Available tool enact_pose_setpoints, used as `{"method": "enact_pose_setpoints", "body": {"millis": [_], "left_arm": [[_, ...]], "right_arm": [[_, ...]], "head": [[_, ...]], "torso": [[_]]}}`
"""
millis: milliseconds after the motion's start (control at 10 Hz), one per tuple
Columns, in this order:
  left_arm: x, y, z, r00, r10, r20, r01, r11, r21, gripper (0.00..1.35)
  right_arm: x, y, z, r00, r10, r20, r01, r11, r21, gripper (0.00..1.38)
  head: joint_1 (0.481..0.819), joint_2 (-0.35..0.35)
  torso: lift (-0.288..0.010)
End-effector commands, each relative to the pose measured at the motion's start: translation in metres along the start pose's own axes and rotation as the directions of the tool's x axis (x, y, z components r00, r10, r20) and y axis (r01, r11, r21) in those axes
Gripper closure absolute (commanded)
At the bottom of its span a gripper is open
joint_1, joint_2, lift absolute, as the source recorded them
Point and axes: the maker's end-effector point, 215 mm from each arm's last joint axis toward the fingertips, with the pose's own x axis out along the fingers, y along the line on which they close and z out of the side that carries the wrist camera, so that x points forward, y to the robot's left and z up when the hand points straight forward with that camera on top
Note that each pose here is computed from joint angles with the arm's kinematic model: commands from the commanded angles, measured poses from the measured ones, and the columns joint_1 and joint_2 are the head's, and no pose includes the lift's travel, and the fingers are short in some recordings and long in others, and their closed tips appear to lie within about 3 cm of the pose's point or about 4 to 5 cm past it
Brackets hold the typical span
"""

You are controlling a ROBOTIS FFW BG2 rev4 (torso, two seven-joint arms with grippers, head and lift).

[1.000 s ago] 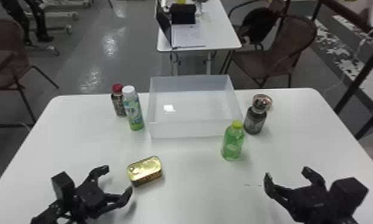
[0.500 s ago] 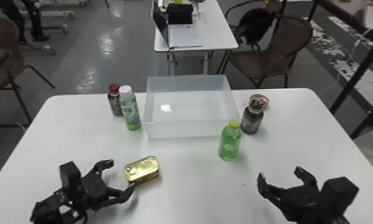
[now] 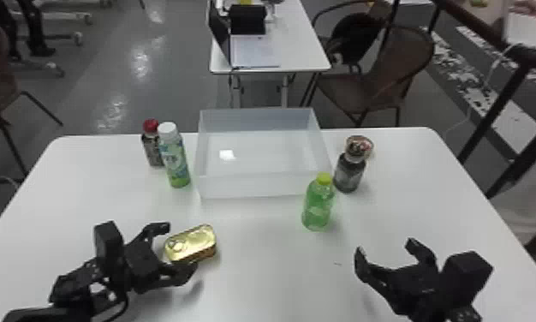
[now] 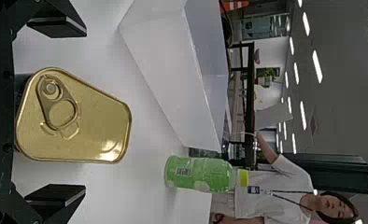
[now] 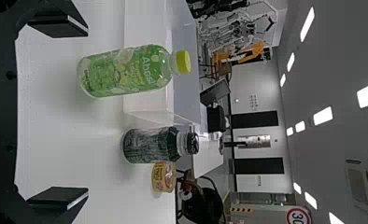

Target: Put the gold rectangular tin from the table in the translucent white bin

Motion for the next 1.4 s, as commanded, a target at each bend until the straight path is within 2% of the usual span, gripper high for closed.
{"method": "enact_pose_setpoints", "body": {"millis": [0, 300, 400, 500, 700, 1000, 1300], "left_arm": [[0.009, -0.004, 0.002, 1.000, -0.019, 0.004, 0.019, 1.000, 0.000, 0.12], [0.018, -0.012, -0.003, 0.999, -0.049, -0.015, 0.049, 0.999, -0.001, 0.13], [0.020, -0.014, -0.005, 0.998, -0.060, -0.023, 0.060, 0.998, 0.002, 0.20], [0.021, -0.013, -0.005, 0.998, -0.065, -0.021, 0.065, 0.998, 0.001, 0.38], [0.020, -0.011, -0.004, 0.998, -0.063, -0.020, 0.063, 0.998, 0.001, 0.58], [0.021, -0.007, 0.005, 0.998, -0.055, -0.004, 0.055, 0.998, 0.027, 0.59], [0.021, 0.007, 0.029, 0.999, -0.026, -0.037, 0.028, 0.999, 0.035, 0.63]], "right_arm": [[0.001, 0.001, -0.001, 1.000, 0.001, 0.000, -0.001, 1.000, 0.010, 0.09], [0.002, 0.001, -0.001, 1.000, 0.000, 0.001, 0.000, 1.000, 0.009, 0.09], [0.002, 0.001, -0.001, 1.000, 0.000, 0.002, 0.000, 1.000, 0.011, 0.09], [0.002, 0.001, -0.001, 1.000, 0.000, 0.003, 0.000, 1.000, 0.009, 0.09], [0.002, 0.001, -0.001, 1.000, 0.000, 0.002, 0.000, 1.000, 0.011, 0.09], [0.002, 0.001, -0.003, 1.000, 0.001, -0.002, -0.001, 1.000, 0.010, 0.09], [0.001, 0.001, -0.005, 1.000, 0.002, -0.005, -0.002, 1.000, 0.016, 0.09]], "head": [[0.695, -0.033], [0.695, -0.052], [0.695, -0.055], [0.695, -0.059], [0.695, -0.062], [0.695, -0.058], [0.695, -0.056]], "torso": [[-0.087], [-0.087], [-0.087], [-0.087], [-0.087], [-0.087], [-0.087]]}}
